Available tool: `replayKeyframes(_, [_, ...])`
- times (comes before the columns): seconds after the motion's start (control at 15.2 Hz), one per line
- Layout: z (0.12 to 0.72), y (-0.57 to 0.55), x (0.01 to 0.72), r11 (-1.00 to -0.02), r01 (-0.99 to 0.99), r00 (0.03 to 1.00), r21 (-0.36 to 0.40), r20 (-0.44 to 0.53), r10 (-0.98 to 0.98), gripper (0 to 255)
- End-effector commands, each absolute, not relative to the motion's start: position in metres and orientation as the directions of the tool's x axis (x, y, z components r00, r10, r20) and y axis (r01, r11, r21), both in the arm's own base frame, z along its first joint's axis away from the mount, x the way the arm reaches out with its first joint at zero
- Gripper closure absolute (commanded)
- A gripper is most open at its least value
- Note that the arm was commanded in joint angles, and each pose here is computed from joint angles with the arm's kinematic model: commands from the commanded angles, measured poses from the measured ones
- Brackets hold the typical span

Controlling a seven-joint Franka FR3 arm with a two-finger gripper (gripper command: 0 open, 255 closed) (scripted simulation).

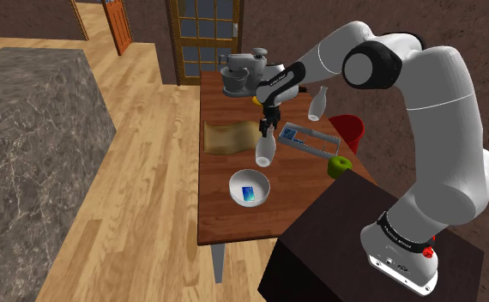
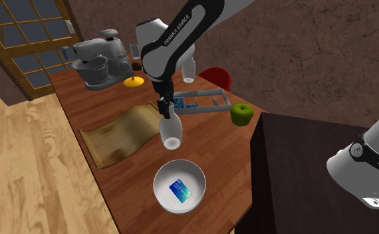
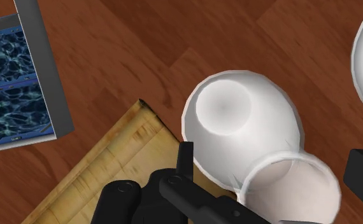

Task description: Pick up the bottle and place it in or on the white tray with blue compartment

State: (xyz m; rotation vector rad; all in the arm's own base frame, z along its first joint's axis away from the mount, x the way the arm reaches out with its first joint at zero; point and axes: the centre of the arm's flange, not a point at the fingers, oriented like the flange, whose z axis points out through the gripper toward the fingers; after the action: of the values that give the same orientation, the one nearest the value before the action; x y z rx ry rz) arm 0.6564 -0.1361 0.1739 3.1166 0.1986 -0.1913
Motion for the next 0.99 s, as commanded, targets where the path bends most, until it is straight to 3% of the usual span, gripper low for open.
replayKeyframes(0.0, [0.174, -0.136, 0.656, -0.992, 0.127, 0.984, 0.005, -0.123, 0.126, 0])
replayKeyframes(0.07, [0.174, -0.136, 0.656, -0.992, 0.127, 0.984, 0.005, -0.123, 0.126, 255])
replayKeyframes(0.92, [0.195, -0.136, 0.656, -0.992, 0.127, 0.984, 0.005, -0.123, 0.126, 255])
